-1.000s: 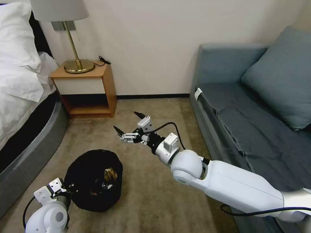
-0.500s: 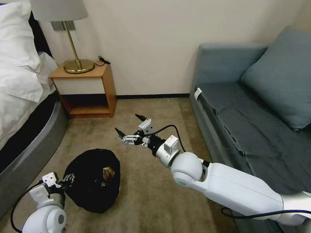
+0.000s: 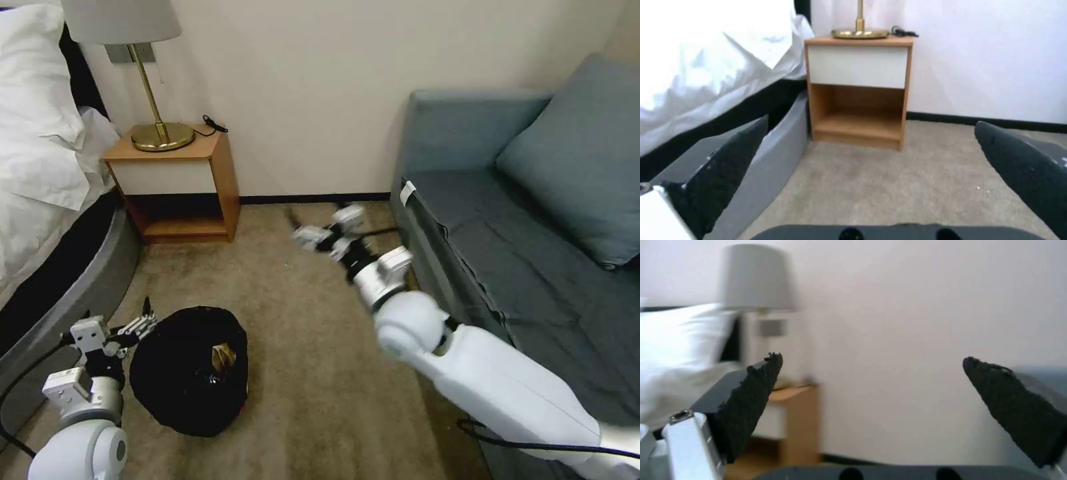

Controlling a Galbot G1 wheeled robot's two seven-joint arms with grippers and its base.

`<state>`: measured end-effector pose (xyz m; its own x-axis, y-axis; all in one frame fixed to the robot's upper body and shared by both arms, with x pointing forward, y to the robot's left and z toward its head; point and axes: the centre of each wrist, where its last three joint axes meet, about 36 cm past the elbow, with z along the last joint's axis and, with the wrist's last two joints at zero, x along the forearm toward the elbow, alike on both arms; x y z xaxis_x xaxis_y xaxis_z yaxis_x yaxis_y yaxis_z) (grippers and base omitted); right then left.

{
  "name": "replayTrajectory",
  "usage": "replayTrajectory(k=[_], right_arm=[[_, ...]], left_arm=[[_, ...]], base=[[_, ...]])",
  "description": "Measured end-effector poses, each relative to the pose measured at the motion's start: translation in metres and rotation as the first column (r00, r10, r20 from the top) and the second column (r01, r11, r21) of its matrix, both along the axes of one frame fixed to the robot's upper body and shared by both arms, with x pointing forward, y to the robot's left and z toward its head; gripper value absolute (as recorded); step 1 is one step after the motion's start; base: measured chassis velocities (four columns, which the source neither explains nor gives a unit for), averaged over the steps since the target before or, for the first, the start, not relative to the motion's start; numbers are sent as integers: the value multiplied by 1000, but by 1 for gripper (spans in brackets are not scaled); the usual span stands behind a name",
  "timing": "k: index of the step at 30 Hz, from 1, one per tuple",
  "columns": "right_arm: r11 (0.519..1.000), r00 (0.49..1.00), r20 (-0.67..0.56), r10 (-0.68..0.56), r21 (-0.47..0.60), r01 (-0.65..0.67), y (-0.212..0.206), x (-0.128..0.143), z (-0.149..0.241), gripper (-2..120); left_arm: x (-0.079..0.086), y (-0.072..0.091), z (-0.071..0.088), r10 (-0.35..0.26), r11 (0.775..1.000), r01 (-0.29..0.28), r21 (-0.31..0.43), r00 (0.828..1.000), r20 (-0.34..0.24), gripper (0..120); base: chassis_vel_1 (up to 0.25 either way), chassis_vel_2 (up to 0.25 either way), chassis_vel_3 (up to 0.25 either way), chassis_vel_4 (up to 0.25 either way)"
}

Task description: Pick up the trash bin, then pick up the garbage on the floor and place it into the trash bin.

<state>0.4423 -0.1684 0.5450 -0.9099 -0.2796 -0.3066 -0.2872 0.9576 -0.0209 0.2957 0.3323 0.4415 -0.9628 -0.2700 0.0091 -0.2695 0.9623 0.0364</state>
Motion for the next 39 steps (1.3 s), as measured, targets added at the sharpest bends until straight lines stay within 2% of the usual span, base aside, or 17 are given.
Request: replayTrajectory(k=[2, 3, 6, 12, 17, 21, 26, 29, 33, 39], right_arm=[[996, 996, -13, -83, -14, 83, -15, -14, -1, 100], [996, 996, -13, -83, -14, 83, -15, -14, -1, 100], [980, 980, -41, -193, -45, 192, -37, -50, -11, 100], [959, 960, -49, -275, -81, 271, -47, -83, -29, 100], [932, 934, -57, -353, -106, 346, -44, -108, -51, 100], [922, 923, -58, -381, -102, 374, -47, -115, -57, 100], [929, 927, -81, -366, -89, 359, -52, -133, -66, 100], [924, 921, -94, -377, -109, 367, -53, -140, -71, 100], [915, 912, -123, -392, -157, 372, -51, -150, -80, 100], [904, 897, -148, -416, -170, 391, -45, -154, -90, 100]], left_arm=[[0, -2, 2, -8, 1000, 8, 8, 1000, 6, 115], [0, -2, 2, -8, 1000, 8, 8, 1000, 6, 115], [0, -7, 6, -20, 999, 20, 28, 1000, 9, 112], [2, -15, 6, -41, 998, 41, 43, 999, 4, 102], [2, -20, 3, -52, 997, 52, 58, 999, -3, 100], [2, -22, 2, -64, 996, 65, 60, 998, -4, 100], [4, -28, 2, -133, 989, 133, 57, 991, 2, 100], [5, -31, 1, -149, 987, 149, 62, 989, 7, 100], [5, -36, -1, -161, 985, 160, 72, 987, 7, 100], [2, -40, -2, -163, 984, 163, 69, 987, -4, 100]], base=[[0, 0, 0, 0], [0, 0, 0, 0], [0, 0, 0, 0], [0, 0, 0, 0], [0, 0, 0, 0], [0, 0, 0, 0], [0, 0, 0, 0], [0, 0, 0, 0], [0, 0, 0, 0], [0, 0, 0, 0]])
